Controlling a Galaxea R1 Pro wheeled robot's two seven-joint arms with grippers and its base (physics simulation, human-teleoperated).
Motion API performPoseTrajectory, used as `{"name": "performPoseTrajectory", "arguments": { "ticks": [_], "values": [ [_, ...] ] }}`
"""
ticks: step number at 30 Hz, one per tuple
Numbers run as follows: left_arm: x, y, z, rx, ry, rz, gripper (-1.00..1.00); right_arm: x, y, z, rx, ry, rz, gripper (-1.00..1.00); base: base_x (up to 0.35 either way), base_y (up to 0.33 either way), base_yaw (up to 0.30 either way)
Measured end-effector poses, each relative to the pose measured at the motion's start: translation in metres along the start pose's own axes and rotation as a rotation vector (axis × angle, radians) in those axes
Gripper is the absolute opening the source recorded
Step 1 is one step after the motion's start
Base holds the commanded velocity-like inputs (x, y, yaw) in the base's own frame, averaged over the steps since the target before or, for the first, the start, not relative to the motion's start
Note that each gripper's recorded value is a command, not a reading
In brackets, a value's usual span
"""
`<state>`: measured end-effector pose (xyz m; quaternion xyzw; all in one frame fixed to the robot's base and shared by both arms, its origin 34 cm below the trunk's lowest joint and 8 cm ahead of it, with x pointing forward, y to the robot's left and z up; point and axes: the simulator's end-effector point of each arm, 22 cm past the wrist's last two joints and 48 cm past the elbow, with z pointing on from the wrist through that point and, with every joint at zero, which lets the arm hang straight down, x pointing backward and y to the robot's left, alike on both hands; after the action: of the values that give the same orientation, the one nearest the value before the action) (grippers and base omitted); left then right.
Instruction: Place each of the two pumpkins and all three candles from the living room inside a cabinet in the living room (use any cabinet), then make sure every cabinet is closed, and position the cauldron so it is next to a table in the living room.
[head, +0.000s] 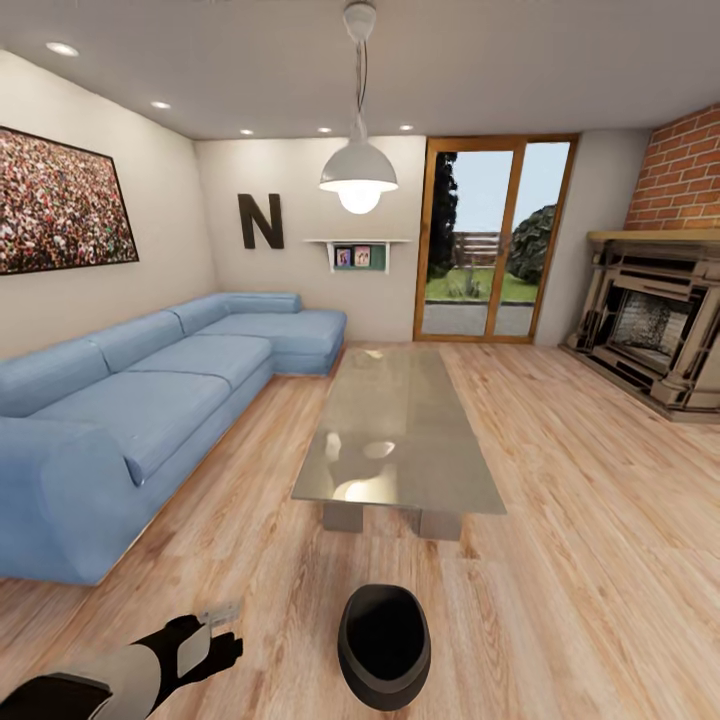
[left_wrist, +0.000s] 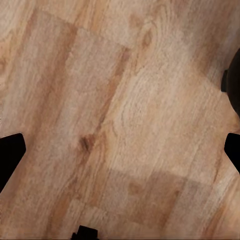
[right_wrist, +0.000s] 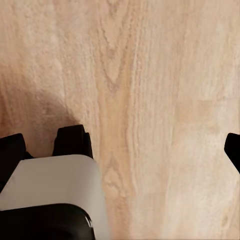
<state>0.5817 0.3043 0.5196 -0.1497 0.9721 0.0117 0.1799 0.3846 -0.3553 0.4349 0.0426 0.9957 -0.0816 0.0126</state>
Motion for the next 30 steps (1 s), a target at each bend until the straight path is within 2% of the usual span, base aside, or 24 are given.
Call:
{"name": "performPoseTrajectory", "arguments": {
  "ticks": [2,5,11,16,30],
  "values": [
    [0.012,0.001,0.0,-0.002,0.017,0.002,1.0,0.003,0.014,-0.001,-0.016,-0.019,-0.009,1.0,0.0,0.0,0.0],
    [0.024,0.002,-0.002,-0.004,0.033,0.004,1.0,0.012,0.021,-0.003,-0.025,-0.026,-0.017,1.0,0.0,0.0,0.0],
    [0.026,-0.02,-0.008,0.02,-0.015,0.006,1.0,0.022,0.042,-0.012,-0.053,-0.019,-0.027,1.0,0.0,0.0,0.0],
    [0.034,-0.035,-0.014,0.033,-0.005,0.012,1.0,0.03,0.043,-0.018,-0.055,-0.004,-0.028,1.0,0.0,0.0,0.008],
    [0.039,-0.043,-0.03,0.038,0.025,0.019,1.0,0.04,0.037,-0.037,-0.048,0.024,-0.026,1.0,0.0,0.0,0.073]
  ]
}}
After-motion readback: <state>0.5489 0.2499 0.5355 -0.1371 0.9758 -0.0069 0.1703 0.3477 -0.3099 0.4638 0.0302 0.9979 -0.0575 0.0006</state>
